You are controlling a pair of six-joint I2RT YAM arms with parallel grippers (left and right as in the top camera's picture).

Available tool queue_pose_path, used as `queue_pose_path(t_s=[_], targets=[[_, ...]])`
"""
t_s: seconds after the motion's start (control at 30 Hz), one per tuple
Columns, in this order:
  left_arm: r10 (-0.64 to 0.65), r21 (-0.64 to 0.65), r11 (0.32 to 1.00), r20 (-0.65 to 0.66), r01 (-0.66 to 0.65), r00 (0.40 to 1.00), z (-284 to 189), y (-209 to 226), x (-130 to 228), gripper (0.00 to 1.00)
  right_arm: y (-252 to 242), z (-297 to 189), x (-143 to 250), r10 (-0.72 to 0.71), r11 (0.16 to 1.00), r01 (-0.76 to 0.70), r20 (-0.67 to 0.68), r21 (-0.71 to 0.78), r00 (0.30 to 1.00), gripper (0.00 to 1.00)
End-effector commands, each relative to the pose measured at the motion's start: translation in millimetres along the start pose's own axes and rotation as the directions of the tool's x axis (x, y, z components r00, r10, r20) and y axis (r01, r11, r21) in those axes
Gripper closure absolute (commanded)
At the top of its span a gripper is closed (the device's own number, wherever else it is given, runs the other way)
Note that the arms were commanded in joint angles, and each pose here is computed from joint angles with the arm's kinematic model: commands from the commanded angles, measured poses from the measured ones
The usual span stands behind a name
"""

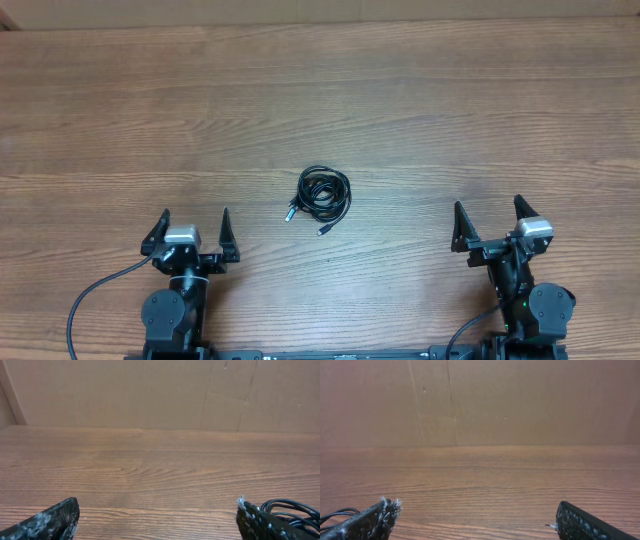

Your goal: Untangle cables

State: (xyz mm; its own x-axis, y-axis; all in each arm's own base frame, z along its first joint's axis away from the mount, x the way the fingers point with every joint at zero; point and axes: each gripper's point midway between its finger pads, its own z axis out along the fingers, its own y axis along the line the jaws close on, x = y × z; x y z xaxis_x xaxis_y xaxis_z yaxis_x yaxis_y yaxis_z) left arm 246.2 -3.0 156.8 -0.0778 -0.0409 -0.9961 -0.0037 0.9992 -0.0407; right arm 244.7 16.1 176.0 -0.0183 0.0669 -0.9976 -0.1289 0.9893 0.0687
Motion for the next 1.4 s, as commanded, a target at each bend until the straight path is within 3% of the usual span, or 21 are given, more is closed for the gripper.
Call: queue_pose_path(t_s=[0.0,1.13,1.2,1.37], targets=[[0.024,0.001,1.0,0.003,-0.024,1.0,-0.1,0.5,0.4,0.01,-0.4,0.2,2.3,0.003,1.0,-0.003,0.002,0.004,1.0,0.0],[0.024,0.001,1.0,0.005,-0.024,1.0,-0.1,0.5,-0.2,0.01,-0.4,0.2,2.3,0.003,1.0,-0.003,0.002,0.004,1.0,0.0],[-0.016,0.023,1.0,0.003,0.016,1.0,-0.1,-3.3,0.2,0.0,-0.4,0.2,2.3,0.003,1.0,-0.003,0.002,0.004,1.0,0.0],[-0.253,0.173,0.952,-0.012,0.252,0.967,-2.7,-28.7,-7.5,0.0,-0.4,0.2,2.3,0.003,1.0,-0.003,0.002,0.004,1.0,0.0]])
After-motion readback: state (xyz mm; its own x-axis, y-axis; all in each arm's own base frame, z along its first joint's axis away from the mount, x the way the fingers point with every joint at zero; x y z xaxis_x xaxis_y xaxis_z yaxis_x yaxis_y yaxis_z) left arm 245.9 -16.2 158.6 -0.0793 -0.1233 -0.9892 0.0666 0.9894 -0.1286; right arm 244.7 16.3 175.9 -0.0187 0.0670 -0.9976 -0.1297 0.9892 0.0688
